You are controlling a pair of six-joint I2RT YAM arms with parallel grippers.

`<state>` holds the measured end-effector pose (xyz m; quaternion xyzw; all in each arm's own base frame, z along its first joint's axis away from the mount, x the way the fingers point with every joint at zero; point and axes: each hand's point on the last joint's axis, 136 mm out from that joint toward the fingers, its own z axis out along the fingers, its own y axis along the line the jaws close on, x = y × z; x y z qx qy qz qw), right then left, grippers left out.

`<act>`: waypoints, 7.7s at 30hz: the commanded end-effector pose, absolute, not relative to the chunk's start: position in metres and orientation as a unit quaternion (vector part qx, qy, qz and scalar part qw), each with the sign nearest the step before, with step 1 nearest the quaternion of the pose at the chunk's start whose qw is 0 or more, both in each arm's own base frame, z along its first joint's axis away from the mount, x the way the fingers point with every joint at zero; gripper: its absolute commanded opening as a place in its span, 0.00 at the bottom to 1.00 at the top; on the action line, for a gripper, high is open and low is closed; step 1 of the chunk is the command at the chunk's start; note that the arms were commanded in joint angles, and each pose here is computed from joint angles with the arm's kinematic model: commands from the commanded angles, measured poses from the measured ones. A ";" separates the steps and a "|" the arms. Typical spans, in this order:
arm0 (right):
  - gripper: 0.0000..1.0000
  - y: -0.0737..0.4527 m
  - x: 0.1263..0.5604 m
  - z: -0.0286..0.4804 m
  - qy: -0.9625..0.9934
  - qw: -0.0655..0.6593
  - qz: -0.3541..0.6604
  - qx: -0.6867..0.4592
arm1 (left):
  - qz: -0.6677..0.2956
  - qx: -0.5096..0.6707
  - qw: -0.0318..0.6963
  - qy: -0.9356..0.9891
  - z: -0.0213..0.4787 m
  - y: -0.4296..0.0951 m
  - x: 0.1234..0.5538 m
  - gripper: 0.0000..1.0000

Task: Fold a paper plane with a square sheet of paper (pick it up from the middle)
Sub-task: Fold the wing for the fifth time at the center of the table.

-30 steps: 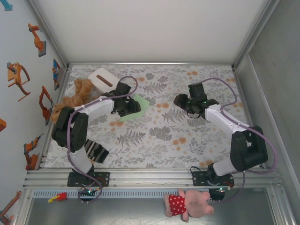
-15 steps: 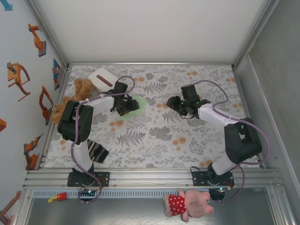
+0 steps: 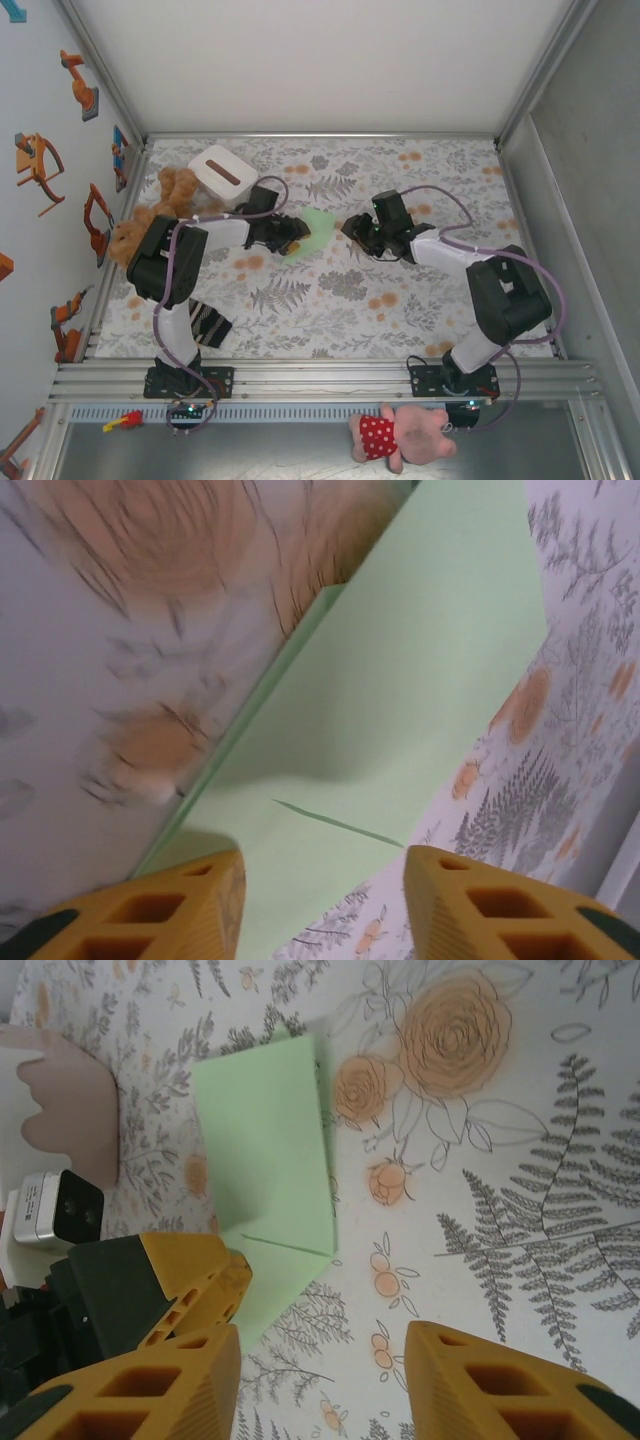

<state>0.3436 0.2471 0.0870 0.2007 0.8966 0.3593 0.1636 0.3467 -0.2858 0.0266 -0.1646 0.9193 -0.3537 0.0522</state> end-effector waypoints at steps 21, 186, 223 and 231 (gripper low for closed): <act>0.18 0.302 0.340 0.037 0.915 0.080 0.357 0.170 | -0.355 -0.187 0.004 0.916 0.026 -0.311 0.328 0.14; 0.45 0.194 0.354 0.093 0.897 0.139 0.296 0.298 | -0.191 0.428 0.303 0.830 -0.004 -0.354 0.285 0.28; 0.52 0.216 0.362 0.088 0.912 0.112 0.323 0.227 | -0.257 0.336 0.223 0.878 -0.001 -0.334 0.292 0.28; 0.53 0.221 0.362 0.074 0.914 0.059 0.301 0.266 | -0.133 0.429 0.269 0.852 0.000 -0.336 0.294 0.28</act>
